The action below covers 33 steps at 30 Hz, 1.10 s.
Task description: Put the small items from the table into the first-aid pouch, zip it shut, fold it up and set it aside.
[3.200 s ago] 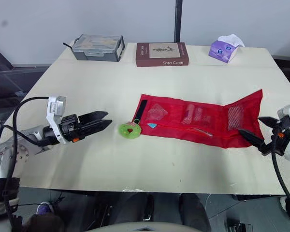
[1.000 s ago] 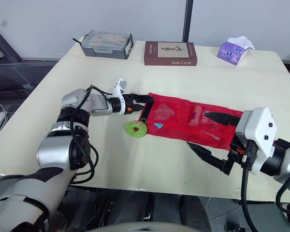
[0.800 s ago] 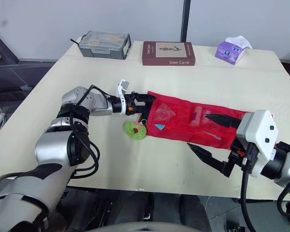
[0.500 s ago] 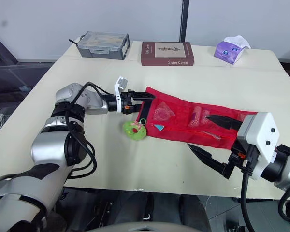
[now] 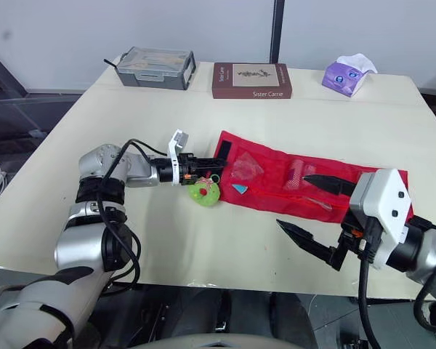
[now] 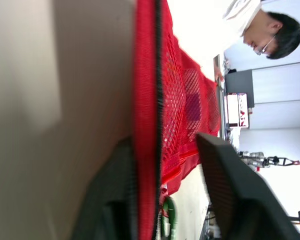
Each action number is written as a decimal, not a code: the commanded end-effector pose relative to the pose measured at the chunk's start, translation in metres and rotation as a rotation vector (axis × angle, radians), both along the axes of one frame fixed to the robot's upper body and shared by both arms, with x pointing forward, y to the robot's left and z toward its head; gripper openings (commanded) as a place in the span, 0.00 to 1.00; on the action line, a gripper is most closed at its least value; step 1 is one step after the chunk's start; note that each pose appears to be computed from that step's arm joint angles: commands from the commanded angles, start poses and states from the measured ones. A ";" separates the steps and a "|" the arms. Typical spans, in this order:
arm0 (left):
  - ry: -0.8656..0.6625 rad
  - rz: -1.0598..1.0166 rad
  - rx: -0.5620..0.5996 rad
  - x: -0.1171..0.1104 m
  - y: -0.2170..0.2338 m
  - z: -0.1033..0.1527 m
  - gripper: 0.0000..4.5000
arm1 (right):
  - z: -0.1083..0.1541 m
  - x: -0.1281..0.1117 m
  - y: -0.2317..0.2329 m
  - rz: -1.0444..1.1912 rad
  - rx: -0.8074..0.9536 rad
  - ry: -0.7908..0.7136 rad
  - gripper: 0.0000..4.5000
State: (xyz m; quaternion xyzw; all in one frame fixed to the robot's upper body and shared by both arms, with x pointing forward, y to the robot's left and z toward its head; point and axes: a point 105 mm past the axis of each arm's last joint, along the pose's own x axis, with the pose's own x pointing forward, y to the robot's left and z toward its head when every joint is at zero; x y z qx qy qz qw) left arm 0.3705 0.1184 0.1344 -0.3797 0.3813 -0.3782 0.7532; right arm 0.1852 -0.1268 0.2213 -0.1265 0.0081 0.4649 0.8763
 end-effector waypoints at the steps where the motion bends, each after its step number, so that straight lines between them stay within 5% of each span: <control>1: -0.040 0.018 -0.073 -0.002 0.002 0.017 0.11 | 0.000 0.001 0.011 0.044 0.029 0.021 1.00; 2: -0.043 0.024 -0.091 -0.003 0.001 0.020 0.01 | -0.003 0.003 0.014 0.050 0.041 0.040 1.00; 15: -0.061 0.120 -0.187 -0.014 -0.016 0.021 0.01 | -0.058 0.044 0.065 -0.015 0.071 0.245 1.00; 32: -0.062 0.144 -0.188 -0.019 -0.022 0.019 0.01 | -0.078 0.087 0.105 -0.096 0.198 0.425 1.00; 33: -0.063 0.143 -0.185 -0.019 -0.022 0.019 0.00 | -0.076 0.088 0.108 -0.092 0.212 0.431 0.95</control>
